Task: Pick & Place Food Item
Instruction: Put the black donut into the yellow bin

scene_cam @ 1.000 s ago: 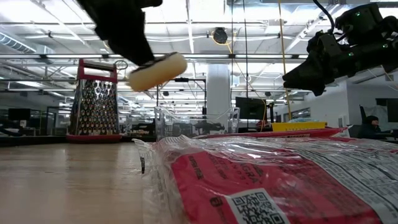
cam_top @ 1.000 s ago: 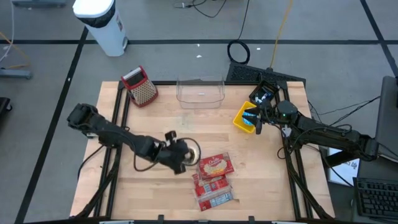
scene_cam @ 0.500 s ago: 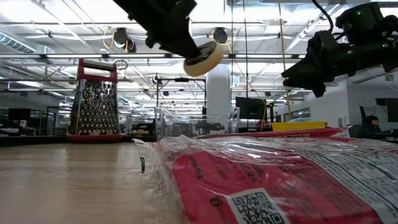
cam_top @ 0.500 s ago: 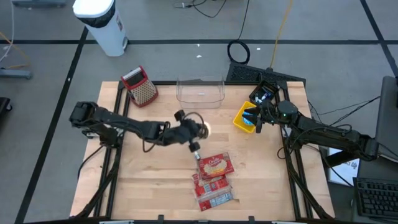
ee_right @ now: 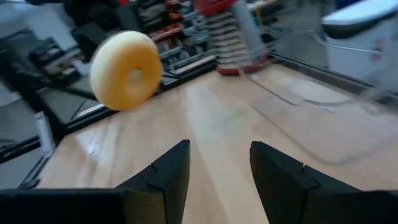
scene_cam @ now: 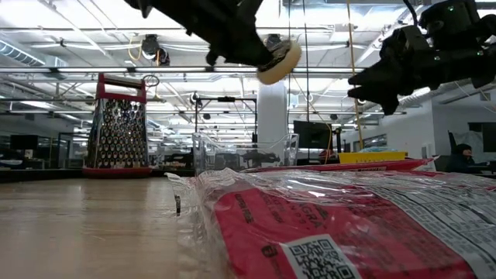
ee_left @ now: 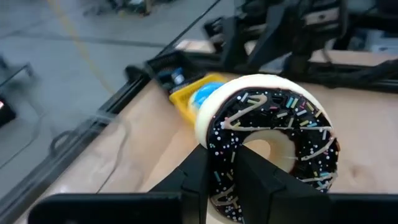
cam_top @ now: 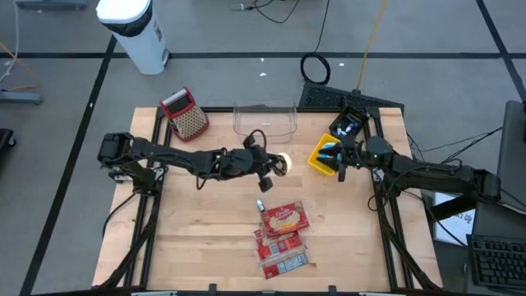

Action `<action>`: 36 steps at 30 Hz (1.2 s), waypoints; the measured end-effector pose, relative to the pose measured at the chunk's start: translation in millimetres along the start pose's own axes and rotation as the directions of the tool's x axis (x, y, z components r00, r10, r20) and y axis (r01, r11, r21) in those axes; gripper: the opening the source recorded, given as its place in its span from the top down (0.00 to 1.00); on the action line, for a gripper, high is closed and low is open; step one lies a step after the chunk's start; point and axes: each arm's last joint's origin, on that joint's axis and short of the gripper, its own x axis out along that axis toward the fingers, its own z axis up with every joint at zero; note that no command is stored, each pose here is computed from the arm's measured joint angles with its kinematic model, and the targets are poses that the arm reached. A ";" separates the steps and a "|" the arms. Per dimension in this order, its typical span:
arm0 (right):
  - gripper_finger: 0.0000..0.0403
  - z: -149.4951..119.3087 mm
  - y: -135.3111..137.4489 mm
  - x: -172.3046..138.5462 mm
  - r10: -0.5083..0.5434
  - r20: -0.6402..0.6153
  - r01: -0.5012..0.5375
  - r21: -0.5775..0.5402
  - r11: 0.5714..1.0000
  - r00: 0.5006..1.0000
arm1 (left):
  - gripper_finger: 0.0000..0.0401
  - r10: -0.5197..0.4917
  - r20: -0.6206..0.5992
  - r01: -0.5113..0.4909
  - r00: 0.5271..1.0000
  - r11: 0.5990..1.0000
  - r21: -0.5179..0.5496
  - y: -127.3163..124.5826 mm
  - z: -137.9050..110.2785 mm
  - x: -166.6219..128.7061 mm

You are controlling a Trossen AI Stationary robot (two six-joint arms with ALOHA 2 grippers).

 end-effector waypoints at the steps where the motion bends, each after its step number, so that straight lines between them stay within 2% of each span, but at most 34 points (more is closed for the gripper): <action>1: 0.61 -0.3 1.9 1.5 0.015 0.000 -0.015 -0.007 1.000 1.000 | 0.84 -0.010 0.010 0.009 1.000 1.000 0.012 -1.9 -1.7 3.7; 8: 0.61 -3.4 14.5 14.8 0.118 0.008 -0.118 -0.036 0.992 0.993 | 0.84 -0.005 0.046 0.003 0.999 0.999 0.033 -10.5 -16.7 27.3; 15: 0.60 -7.7 18.7 27.9 0.162 0.018 -0.162 -0.029 0.986 0.987 | 0.84 -0.005 0.075 -0.005 0.997 0.990 0.138 -14.2 -22.4 36.3; 21: 0.45 -9.7 22.6 38.3 0.207 0.059 -0.207 -0.010 0.978 0.977 | 0.84 0.074 0.078 -0.086 0.994 0.982 0.170 -12.2 -22.3 36.2; 24: 0.37 -11.8 25.5 43.4 0.228 0.076 -0.227 -0.017 0.974 0.971 | 0.84 0.077 0.078 -0.090 0.994 0.979 0.180 -12.1 -22.2 36.1; 30: 0.29 -13.0 29.7 61.0 0.121 0.085 -0.121 -0.004 0.993 0.989 | 0.84 0.079 0.073 -0.091 0.994 0.978 0.190 -11.6 -22.7 36.3; 36: 0.29 -12.6 38.9 79.6 0.149 0.047 -0.149 -0.001 0.989 0.988 | 0.84 0.082 0.064 -0.094 0.995 0.975 0.202 -11.5 -23.7 36.4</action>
